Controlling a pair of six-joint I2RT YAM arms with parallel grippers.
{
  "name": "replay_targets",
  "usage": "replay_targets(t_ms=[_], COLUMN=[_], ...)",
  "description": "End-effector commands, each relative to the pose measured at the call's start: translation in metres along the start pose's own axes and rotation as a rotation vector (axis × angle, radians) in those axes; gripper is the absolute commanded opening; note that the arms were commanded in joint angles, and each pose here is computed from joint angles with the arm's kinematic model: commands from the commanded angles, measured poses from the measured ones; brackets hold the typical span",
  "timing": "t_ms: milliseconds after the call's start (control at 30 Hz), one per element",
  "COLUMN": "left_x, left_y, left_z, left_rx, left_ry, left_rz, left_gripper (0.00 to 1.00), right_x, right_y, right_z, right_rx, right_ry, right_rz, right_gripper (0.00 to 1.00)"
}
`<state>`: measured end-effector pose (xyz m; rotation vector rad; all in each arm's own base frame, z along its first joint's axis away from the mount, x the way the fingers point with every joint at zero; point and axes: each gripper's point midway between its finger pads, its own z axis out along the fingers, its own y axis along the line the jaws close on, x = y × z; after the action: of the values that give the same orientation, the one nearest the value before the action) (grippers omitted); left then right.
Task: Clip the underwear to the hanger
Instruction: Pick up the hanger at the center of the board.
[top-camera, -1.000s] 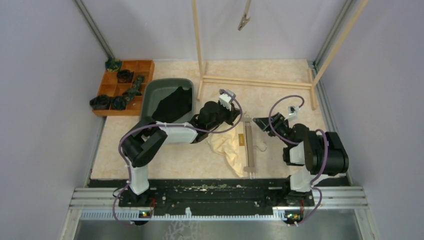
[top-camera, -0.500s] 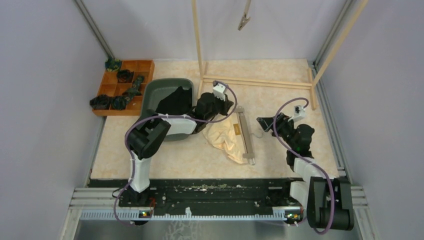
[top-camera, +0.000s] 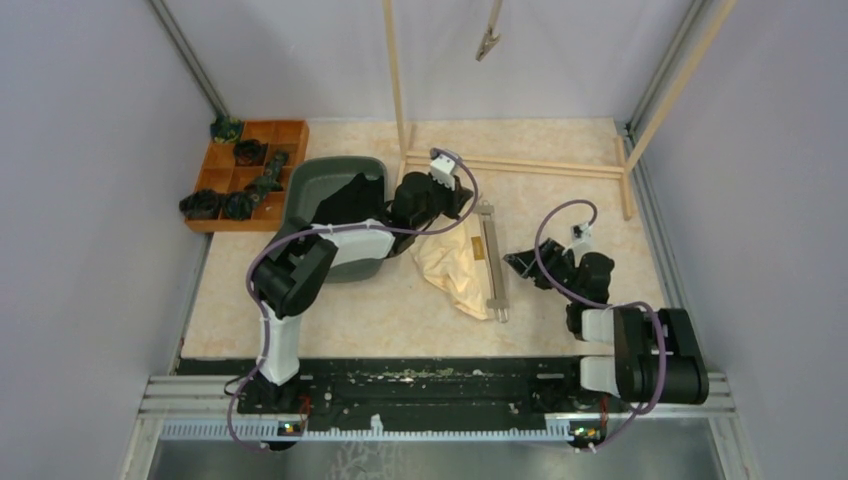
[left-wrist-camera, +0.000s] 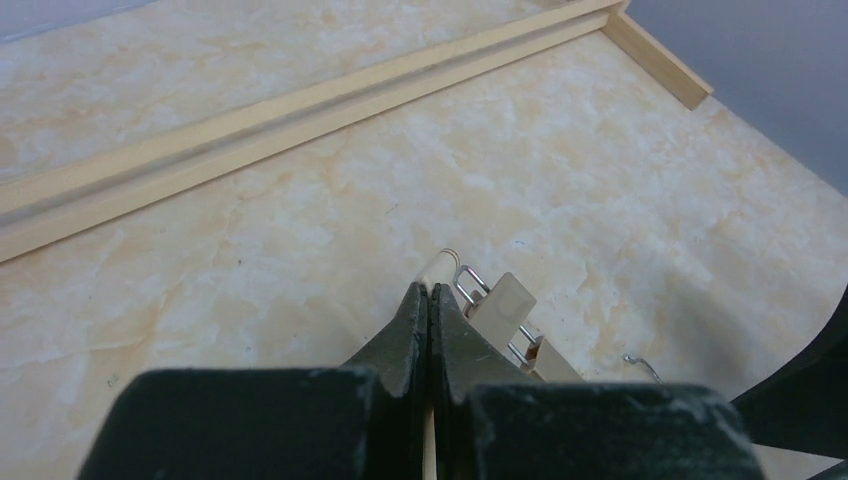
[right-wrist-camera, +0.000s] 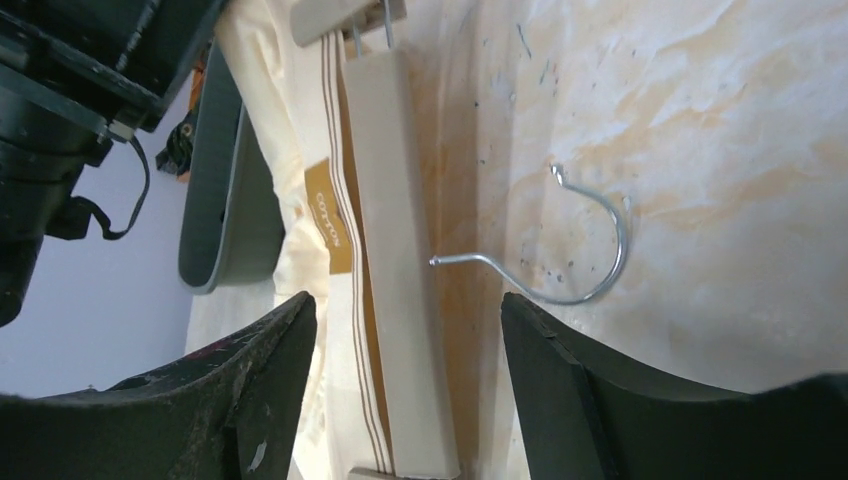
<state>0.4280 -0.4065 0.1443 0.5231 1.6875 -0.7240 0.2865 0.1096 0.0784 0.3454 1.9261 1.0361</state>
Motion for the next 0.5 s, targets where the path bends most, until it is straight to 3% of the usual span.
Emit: replay_targets(t_ms=[0,467], left_x=[-0.022,-0.025], left_y=[0.001,0.002], left_z=[0.005,0.010], left_rx=[0.018,0.026], left_ry=[-0.036,-0.039], left_rz=[0.028,0.032], left_gripper=[0.00,0.00], right_x=[0.000,0.028], right_y=[0.019,0.010], right_z=[0.005,0.015], right_rx=[-0.110,-0.130], right_ry=[-0.009,0.052], right_rz=[-0.048,-0.024], right_gripper=[0.66,0.61])
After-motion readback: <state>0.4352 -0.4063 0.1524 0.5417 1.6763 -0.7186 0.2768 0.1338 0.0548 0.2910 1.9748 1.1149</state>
